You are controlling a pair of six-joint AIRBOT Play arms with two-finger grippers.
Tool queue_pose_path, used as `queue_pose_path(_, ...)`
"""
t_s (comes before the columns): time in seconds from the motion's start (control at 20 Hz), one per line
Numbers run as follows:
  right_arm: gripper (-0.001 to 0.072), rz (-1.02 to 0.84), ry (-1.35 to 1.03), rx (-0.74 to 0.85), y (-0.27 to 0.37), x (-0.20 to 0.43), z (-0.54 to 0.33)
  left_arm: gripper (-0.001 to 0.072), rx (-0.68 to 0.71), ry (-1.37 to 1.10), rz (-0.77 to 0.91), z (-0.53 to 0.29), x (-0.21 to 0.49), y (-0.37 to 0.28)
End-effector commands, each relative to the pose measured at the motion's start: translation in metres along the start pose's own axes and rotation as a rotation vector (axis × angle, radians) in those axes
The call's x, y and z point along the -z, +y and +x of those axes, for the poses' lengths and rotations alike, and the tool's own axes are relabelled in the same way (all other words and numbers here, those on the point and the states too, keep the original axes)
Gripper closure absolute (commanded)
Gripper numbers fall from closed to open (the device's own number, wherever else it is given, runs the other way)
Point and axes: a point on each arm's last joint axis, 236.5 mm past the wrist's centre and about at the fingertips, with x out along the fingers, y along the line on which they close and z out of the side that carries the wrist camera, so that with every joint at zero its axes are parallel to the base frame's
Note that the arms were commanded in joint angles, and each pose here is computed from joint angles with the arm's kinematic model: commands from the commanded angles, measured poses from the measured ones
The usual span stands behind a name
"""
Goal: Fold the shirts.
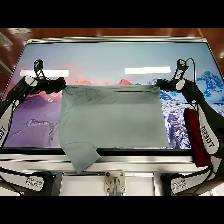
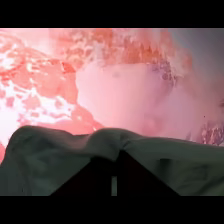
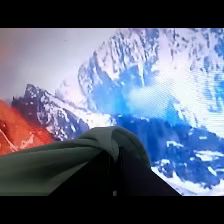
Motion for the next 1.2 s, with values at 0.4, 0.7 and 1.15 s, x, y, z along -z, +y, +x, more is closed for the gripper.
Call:
queue_pose_path(0.4,0.064,-0.039,0.572,0.034,-0.028,0.12,-0.052,0.0669,0.009,0.614,0.037,-0.057,0.124,0.028)
queue_pose_path(0.7,0.064,0.039,0.648,0.032,-0.028,0.142,-0.045,0.0669,-0.026,0.654,-0.024,-0.051,0.135,0.037)
queue_pose_path(1.15,0.0106,-0.041,0.634,-0.095,-0.022,0.109,-0.132,0.0055,-0.014,0.688,-0.026,-0.12,0.109,0.027)
